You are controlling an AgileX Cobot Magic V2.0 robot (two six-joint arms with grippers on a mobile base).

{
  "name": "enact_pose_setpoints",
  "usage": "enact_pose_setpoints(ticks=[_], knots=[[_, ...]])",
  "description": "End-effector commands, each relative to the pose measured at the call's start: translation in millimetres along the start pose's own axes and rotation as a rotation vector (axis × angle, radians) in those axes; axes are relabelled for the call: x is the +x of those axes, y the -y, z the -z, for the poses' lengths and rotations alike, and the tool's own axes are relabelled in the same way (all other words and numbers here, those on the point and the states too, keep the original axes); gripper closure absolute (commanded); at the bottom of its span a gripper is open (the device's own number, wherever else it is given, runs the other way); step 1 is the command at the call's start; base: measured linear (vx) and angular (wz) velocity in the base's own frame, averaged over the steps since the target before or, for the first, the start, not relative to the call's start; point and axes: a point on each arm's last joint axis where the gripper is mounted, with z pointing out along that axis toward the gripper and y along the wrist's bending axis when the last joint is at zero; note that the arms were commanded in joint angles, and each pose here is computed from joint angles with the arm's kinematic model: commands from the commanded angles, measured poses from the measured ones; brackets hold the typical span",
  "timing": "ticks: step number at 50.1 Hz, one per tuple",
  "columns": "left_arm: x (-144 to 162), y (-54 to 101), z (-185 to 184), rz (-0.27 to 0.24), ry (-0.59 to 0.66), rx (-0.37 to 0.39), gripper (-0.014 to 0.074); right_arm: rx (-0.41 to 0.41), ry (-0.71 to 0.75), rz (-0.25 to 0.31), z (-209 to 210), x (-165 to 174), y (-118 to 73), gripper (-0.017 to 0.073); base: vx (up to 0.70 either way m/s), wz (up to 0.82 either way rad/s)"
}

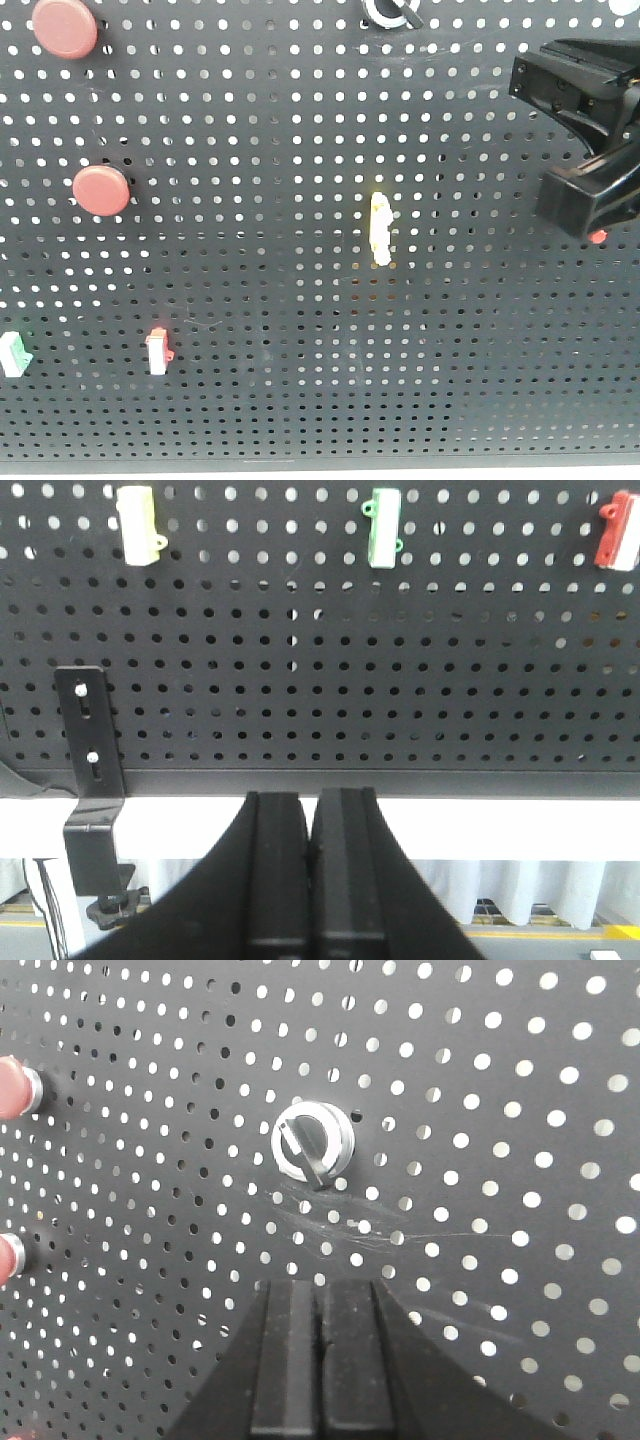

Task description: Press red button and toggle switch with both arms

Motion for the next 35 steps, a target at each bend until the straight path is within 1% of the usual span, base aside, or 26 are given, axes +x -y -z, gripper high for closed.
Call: enact_pose_setpoints(ticks=[1,8,10,13,16,20,24,25,27,28,33,35], knots=[[2.7,-0.4,-0.1,0.008,0.067,-0.001,0.0591,0.014,0.117,0.016,7.3,-19.8,4.2,0.0563,0.00,0.00],[2.7,-0.4,-0.1,0.008,0.067,-0.001,0.0591,0.015,0.116,0.019,7.3,-19.7,4.2,0.0563,0.00,0.00],[2.7,-0.4,-0.1,0.008,0.067,-0.001,0.0591,0.017,0.103,0.035,7.4,-18.7,4.4,0.0563,0.00,0.00],[2.7,-0.4,-0.1,0.008,0.067,-0.001,0.0591,0.024,0.084,0.036,13.0,-19.4,5.9,0.0563,0.00,0.00],[2.7,-0.4,-0.1,0.008,0.067,-0.001,0.0591,0.047,0.038,0.041,20.4,-12.6,9.6,0.0563,0.00,0.00],[2.7,-0.4,-0.1,0.008,0.067,-0.001,0.0591,0.105,0.013,0.026,39.9,2.6,16.8,0.0563,0.00,0.00],[2.7,-0.4,-0.1,0.008,0.067,-0.001,0.0591,0.180,-0.017,0.010,61.0,30.3,22.0,0.0563,0.00,0.00],[2.7,-0.4,-0.1,0.008,0.067,-0.001,0.0591,0.197,-0.005,0.007,68.9,33.3,22.4,0.0563,0.00,0.00],[2.7,-0.4,-0.1,0.008,0.067,-0.001,0.0591,0.262,-0.021,0.005,87.0,53.8,24.0,0.0563,0.00,0.00],[2.7,-0.4,-0.1,0.008,0.067,-0.001,0.0591,0.267,-0.031,0.001,88.9,61.3,23.1,0.0563,0.00,0.00],[2.7,-0.4,-0.1,0.008,0.067,-0.001,0.0591,0.377,-0.027,-0.017,125.0,101.9,17.0,0.0563,0.00,0.00],[2.7,-0.4,-0.1,0.008,0.067,-0.001,0.0591,0.410,-0.053,-0.032,133.1,119.8,14.6,0.0563,0.00,0.00]])
